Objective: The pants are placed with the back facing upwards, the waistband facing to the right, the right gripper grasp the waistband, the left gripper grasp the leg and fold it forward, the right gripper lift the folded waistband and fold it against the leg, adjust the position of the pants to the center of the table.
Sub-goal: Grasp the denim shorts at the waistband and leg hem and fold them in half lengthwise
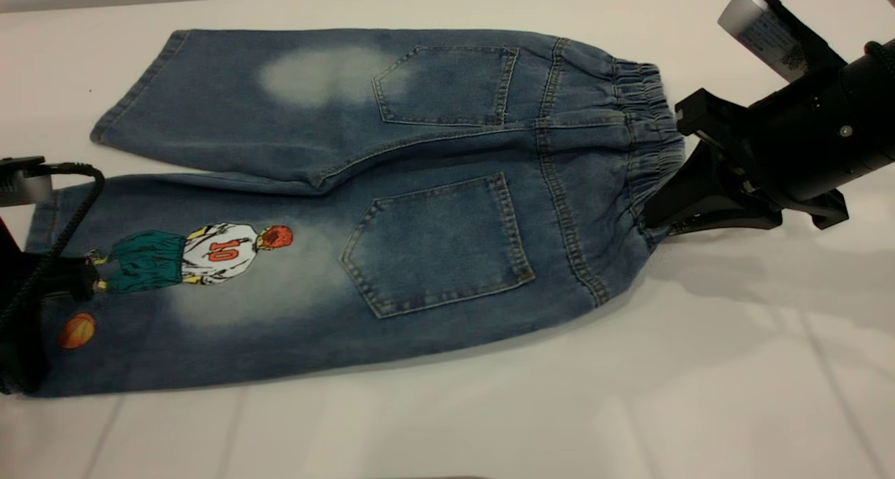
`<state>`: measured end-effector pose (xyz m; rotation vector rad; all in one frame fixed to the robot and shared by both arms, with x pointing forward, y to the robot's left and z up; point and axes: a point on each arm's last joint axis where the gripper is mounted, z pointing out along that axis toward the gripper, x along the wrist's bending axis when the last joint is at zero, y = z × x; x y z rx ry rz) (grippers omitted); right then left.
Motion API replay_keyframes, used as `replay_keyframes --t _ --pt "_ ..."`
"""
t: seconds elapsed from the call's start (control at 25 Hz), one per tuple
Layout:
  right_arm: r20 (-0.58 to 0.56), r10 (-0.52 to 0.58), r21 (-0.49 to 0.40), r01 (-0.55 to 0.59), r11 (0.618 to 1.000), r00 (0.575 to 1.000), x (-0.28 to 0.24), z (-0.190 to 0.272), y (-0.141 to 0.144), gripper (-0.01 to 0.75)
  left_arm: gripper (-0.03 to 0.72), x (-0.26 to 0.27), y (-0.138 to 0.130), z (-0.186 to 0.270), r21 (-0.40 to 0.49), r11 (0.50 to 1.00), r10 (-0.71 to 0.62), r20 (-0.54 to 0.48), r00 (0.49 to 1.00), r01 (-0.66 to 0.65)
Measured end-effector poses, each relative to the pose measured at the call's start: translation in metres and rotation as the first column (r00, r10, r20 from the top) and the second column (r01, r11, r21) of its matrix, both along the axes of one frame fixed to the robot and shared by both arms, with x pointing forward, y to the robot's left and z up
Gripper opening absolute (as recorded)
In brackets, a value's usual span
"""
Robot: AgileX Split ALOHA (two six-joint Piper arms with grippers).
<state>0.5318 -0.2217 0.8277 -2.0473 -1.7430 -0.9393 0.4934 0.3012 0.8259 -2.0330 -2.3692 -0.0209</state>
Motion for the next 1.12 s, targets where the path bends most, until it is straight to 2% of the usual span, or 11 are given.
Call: replay_keyframes --t 0.12,0.2,0.36,0.52,0.64,0.8,0.96,1.12 --pt "-0.006 0.011 0.025 -0.011 1.000 1.000 -0.001 0.001 -0.002 0.036 0.052 0.002 0.000 0.008 -0.004 1.000 -0.020 0.002 1.000 0.020" --pt "-0.020 0.007 0.048 -0.006 0.999 1.000 -0.001 0.002 -0.008 0.036 0.052 0.006 -0.002 0.024 -0.016 0.999 -0.036 0.043 0.998 0.037" --pt "-0.010 -0.009 0.069 0.010 0.998 1.000 0.001 0.014 -0.023 0.036 0.052 0.015 -0.004 0.072 -0.037 0.998 -0.047 0.209 0.977 0.056" --pt "0.072 -0.028 0.088 0.021 0.996 0.997 0.005 0.043 -0.032 0.036 0.052 0.025 -0.005 0.117 -0.041 0.997 -0.040 0.366 0.930 0.060" --pt "0.143 -0.019 0.090 0.006 0.996 0.990 0.007 0.065 -0.032 0.036 0.052 0.035 -0.006 0.140 -0.035 0.997 -0.047 0.440 0.897 0.070" --pt "0.212 -0.022 0.093 0.002 0.996 0.977 0.022 0.084 -0.032 0.036 0.052 0.046 -0.006 0.149 -0.030 0.997 -0.052 0.493 0.869 0.076" --pt "0.286 -0.035 0.061 0.018 0.998 0.958 0.042 0.098 -0.036 0.036 0.052 0.059 -0.006 0.147 -0.049 0.998 -0.011 0.573 0.819 0.047" --pt "0.294 -0.041 0.060 0.024 0.998 0.955 0.060 0.092 -0.037 0.036 0.052 0.075 -0.005 0.131 -0.044 0.999 0.003 0.628 0.778 0.031"
